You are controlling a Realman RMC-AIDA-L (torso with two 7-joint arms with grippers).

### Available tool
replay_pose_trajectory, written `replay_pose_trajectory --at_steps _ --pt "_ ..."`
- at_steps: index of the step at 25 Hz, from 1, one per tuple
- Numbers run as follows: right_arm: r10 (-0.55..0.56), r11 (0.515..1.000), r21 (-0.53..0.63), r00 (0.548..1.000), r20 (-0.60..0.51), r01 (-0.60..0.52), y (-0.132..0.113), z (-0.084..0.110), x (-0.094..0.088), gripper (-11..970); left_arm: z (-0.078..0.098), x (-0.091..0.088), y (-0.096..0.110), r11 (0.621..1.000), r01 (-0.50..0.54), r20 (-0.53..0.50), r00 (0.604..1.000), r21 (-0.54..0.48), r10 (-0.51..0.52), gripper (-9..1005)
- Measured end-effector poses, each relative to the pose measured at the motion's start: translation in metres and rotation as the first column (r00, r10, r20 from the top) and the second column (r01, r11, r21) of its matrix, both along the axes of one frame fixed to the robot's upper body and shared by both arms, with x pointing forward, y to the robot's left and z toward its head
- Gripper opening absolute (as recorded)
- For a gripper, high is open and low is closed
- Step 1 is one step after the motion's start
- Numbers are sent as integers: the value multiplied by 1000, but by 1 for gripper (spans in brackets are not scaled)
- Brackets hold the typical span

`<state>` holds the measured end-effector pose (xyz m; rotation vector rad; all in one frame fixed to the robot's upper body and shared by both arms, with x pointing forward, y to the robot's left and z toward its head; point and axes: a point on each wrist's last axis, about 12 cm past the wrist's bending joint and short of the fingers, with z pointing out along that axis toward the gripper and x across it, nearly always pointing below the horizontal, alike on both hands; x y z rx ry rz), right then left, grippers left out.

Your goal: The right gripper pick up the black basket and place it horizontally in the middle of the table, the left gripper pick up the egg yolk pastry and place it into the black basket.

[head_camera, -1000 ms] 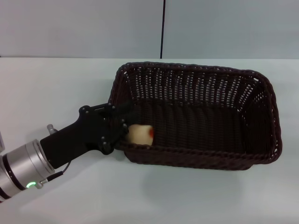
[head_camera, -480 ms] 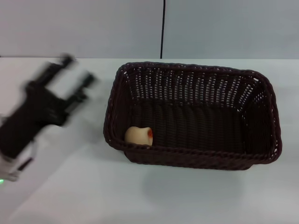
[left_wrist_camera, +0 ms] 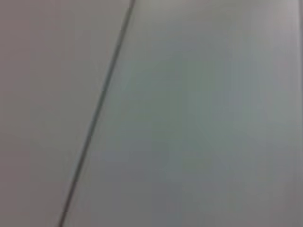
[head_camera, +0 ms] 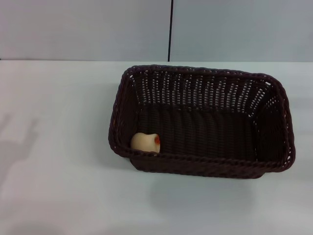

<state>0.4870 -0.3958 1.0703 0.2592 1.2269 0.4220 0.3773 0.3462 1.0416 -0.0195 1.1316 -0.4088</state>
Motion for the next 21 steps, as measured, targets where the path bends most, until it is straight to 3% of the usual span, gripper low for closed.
replay_pose_trajectory --at_steps 5,12,18,21 --pt "-31 1000 -7 999 -16 31 -3 -3 0 447 -2 -2 4 1000 -23 -18 1000 6 23 691" --pt "-68 997 -43 998 -19 67 1 -7 0 447 -10 10 -9 1000 4 -79 997 -26 -6 688" --pt "-75 995 -69 997 -23 74 5 -9 2 447 -9 7 -7 997 -59 -55 997 -42 56 559" --pt "-79 994 -79 997 -23 77 5 -9 2 447 -8 6 -5 997 -71 -55 996 -39 68 559"
